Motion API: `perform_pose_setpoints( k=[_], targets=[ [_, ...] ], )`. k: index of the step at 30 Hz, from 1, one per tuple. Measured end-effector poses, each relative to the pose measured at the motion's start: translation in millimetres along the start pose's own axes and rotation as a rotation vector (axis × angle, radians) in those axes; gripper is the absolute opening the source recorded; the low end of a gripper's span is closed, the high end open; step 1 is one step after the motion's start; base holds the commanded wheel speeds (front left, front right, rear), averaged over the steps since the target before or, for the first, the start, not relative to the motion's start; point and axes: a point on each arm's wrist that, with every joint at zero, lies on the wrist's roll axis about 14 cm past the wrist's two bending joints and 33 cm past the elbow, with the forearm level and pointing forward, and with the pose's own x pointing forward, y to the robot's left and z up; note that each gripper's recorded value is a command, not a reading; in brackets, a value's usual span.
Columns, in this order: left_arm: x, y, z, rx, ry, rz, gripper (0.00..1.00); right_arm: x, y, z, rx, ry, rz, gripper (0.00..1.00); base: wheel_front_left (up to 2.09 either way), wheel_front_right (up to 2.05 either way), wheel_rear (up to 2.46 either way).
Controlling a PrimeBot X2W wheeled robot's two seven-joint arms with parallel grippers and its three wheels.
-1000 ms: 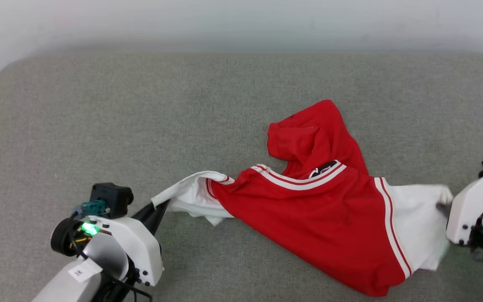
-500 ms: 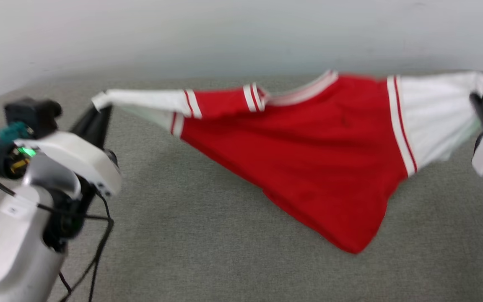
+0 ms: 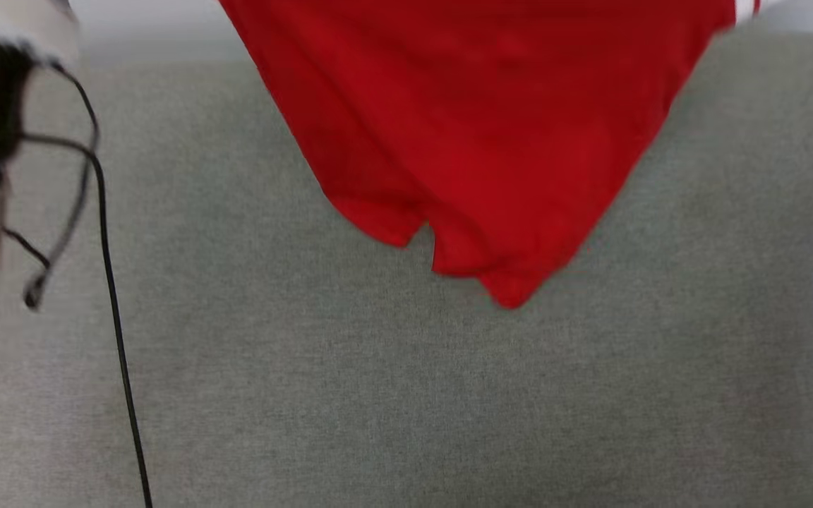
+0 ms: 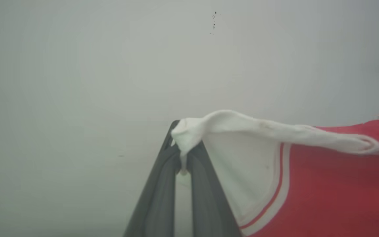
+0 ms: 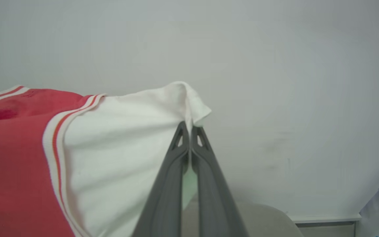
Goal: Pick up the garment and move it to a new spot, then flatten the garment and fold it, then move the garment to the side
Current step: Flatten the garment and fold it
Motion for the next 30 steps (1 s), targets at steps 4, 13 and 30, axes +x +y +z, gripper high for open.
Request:
perform_pose_setpoints(
  k=[4,13,30],
  targets=[
    [34.7,12.2,8.2,0.039,-0.061,0.015,0.00,32.8,5.4,19.9,-0.011,-0.084,0.004,0.00,0.00,0.00,0.00],
    [95.4,28.3,23.3,0.056,-0.202,0.023,0.00,95.4,12.7,50.5,0.022,-0.214,0.004,0.00,0.00,0.00,0.00],
    [122.3,60.7,-128.0,-0.009,0.057,0.083,0.00,162.1,61.0,-72.1,0.095,-0.021,0.093,0.00,0.00,0.00,0.00]
  ],
)
